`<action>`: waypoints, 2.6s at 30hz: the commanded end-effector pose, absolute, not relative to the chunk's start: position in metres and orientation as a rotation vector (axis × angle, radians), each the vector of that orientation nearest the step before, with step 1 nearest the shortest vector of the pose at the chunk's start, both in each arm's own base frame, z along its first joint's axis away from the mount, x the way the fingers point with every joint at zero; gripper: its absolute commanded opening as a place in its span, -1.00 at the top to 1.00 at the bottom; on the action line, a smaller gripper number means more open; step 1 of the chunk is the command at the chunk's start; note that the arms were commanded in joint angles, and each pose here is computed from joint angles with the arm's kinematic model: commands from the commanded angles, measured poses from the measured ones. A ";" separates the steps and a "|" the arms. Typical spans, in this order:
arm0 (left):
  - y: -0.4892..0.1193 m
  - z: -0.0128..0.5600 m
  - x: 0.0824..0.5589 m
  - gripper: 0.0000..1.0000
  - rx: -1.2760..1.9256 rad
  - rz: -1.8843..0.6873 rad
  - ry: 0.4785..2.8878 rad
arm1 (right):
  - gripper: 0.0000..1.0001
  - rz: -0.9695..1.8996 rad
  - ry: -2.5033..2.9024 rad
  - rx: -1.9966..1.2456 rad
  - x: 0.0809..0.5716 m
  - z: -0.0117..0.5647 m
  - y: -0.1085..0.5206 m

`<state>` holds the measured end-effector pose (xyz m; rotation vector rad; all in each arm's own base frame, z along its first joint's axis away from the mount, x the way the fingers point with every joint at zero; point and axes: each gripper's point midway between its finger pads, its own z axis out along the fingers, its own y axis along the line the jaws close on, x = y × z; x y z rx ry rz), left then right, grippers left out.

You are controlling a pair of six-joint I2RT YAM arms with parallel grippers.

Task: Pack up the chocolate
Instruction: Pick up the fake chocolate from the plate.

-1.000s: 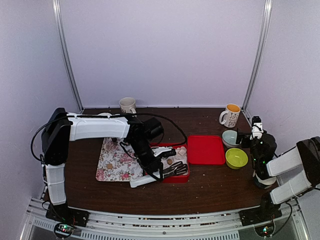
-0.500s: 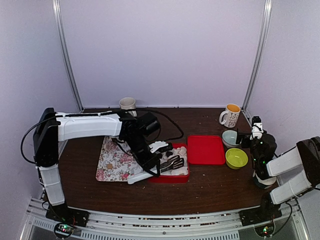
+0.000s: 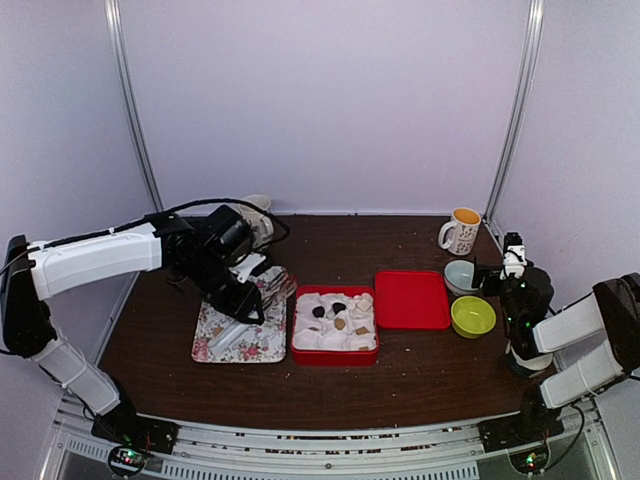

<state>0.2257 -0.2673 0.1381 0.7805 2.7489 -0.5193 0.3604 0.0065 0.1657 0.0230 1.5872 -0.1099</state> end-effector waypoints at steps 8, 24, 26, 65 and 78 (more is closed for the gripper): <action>-0.182 0.123 0.248 0.29 0.218 -0.302 2.842 | -1.00 -0.101 1.561 0.029 0.364 0.176 0.006; -0.126 0.099 0.254 0.21 -0.062 -0.146 2.887 | -1.00 -0.102 1.563 0.030 0.364 0.175 0.006; -0.124 0.094 0.256 0.21 -0.072 -0.142 2.886 | -1.00 -0.102 1.561 0.029 0.364 0.176 0.006; -0.136 0.080 0.275 0.24 -0.055 -0.277 2.861 | -1.00 -0.102 1.561 0.030 0.364 0.176 0.006; -0.136 0.073 0.278 0.25 -0.098 -0.403 2.850 | -1.00 -0.102 1.561 0.030 0.364 0.176 0.006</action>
